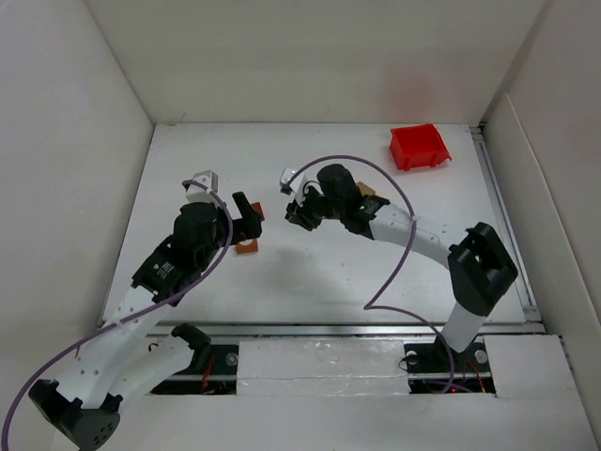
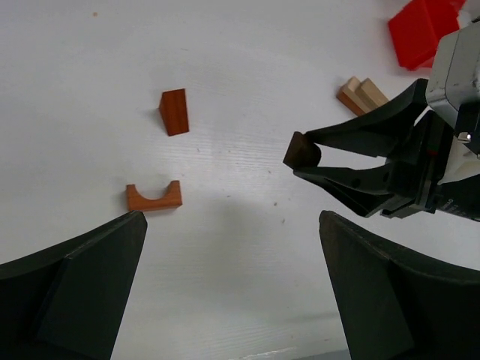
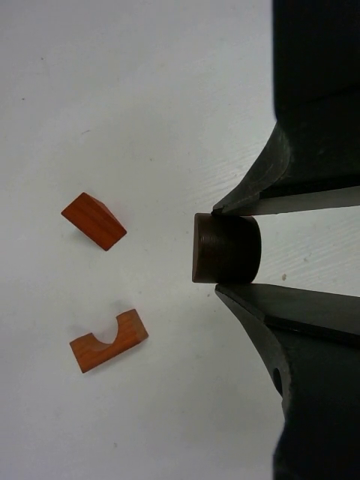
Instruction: Build the wood block tower
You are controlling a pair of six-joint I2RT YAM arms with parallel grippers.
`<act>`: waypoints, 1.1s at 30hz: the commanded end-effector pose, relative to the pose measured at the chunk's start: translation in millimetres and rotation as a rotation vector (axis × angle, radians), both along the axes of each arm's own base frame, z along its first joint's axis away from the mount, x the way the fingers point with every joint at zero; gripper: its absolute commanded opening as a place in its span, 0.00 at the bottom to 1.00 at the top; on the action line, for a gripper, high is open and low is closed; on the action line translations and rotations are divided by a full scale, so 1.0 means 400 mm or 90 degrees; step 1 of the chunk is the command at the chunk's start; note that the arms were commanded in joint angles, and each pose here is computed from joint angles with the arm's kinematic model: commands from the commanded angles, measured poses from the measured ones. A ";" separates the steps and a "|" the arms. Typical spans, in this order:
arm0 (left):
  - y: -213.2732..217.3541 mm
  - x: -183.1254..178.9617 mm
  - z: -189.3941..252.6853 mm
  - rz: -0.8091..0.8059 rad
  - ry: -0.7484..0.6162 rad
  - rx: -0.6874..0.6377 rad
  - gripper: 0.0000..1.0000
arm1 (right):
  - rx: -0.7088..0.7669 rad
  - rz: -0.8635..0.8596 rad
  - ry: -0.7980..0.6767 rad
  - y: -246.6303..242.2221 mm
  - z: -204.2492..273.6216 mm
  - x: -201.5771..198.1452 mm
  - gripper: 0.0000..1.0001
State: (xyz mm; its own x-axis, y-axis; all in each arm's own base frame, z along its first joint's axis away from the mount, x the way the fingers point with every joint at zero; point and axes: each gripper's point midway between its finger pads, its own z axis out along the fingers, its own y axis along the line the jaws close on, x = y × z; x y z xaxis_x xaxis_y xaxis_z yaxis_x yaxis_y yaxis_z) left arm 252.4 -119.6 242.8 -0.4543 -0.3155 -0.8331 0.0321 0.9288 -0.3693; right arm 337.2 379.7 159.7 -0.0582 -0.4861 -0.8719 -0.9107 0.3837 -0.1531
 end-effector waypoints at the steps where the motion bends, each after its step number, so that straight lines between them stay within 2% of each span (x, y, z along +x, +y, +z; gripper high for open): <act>1: -0.071 0.008 0.102 -0.064 -0.052 -0.091 0.99 | 0.002 0.130 -0.032 -0.017 0.051 -0.053 0.01; 8: -0.211 -0.031 0.107 -0.219 -0.004 -0.213 0.99 | 0.075 0.239 -0.117 -0.038 0.191 -0.186 0.01; 11: -0.248 -0.036 0.088 -0.254 0.023 -0.243 0.98 | 0.108 0.266 -0.149 -0.035 0.246 -0.231 0.00; 16: -0.284 -0.040 0.084 -0.288 0.036 -0.285 0.93 | 0.126 0.302 -0.153 -0.017 0.271 -0.272 0.00; 22: -0.301 -0.048 0.077 -0.311 0.046 -0.298 0.84 | 0.105 0.306 -0.151 -0.003 0.267 -0.274 0.01; 29: -0.298 -0.055 0.055 -0.312 0.057 -0.295 0.62 | 0.103 0.291 -0.172 -0.005 0.283 -0.269 0.01; 33: -0.298 -0.058 0.038 -0.311 0.068 -0.293 0.53 | 0.109 0.292 -0.186 -0.011 0.301 -0.274 0.01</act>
